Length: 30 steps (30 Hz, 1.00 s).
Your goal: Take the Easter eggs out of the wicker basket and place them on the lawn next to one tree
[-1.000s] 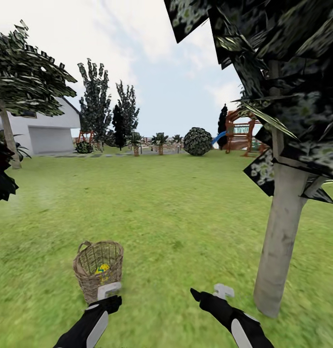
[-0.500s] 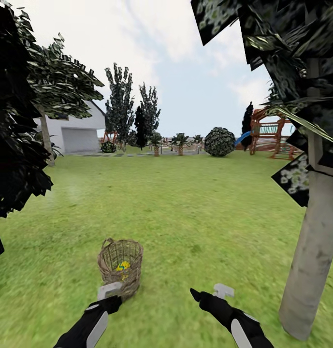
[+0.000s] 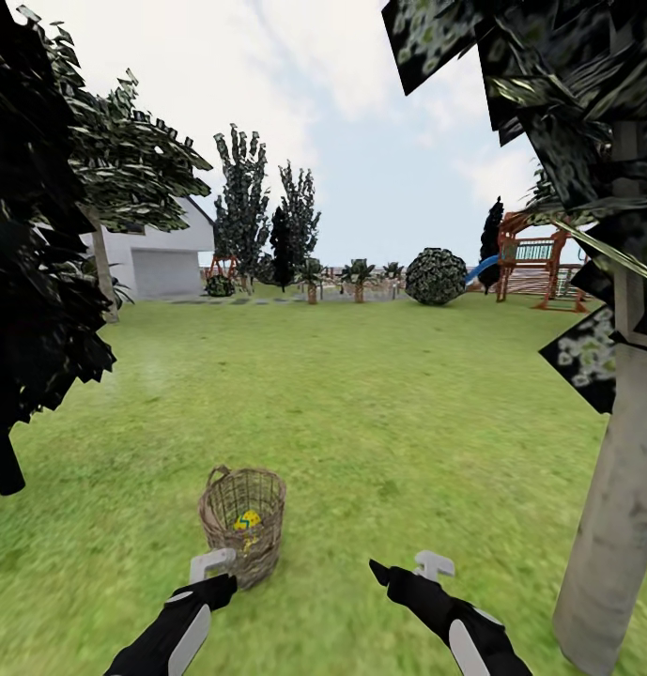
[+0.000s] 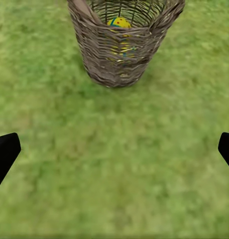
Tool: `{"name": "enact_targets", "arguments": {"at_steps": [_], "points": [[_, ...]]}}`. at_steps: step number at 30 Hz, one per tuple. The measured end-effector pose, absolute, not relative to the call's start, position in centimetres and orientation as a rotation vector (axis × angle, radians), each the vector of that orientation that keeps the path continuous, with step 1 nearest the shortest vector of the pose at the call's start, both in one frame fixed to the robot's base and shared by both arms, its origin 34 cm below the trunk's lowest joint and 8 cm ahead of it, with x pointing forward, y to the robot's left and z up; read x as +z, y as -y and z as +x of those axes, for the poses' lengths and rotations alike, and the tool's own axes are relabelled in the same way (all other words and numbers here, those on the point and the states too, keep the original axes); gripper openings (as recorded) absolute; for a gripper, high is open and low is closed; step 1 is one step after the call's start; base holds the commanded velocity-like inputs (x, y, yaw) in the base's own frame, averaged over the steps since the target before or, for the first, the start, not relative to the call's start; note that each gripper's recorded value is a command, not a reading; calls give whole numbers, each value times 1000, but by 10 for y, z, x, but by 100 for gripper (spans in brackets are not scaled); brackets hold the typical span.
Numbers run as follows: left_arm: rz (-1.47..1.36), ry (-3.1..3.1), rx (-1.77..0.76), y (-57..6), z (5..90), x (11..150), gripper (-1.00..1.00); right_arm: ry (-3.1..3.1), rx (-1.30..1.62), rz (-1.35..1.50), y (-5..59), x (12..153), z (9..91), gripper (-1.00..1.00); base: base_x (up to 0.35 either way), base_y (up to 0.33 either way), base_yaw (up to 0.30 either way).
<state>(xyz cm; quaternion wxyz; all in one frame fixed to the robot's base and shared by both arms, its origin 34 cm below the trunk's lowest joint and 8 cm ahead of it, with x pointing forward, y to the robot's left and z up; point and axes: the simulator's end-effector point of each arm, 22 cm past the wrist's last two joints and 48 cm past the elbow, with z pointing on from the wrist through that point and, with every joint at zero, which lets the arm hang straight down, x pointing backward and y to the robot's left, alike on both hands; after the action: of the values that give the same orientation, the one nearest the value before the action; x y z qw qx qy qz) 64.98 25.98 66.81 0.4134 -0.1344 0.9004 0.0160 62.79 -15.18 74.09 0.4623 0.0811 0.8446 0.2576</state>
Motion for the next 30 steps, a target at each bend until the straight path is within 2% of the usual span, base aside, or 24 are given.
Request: {"name": "enact_targets", "arguments": {"at_steps": [30], "points": [[-342, -2263, 38, -260, 652, 719, 100, -2077, 633, 201, 152, 792, 630, 100, 0, 0, 0]]}}
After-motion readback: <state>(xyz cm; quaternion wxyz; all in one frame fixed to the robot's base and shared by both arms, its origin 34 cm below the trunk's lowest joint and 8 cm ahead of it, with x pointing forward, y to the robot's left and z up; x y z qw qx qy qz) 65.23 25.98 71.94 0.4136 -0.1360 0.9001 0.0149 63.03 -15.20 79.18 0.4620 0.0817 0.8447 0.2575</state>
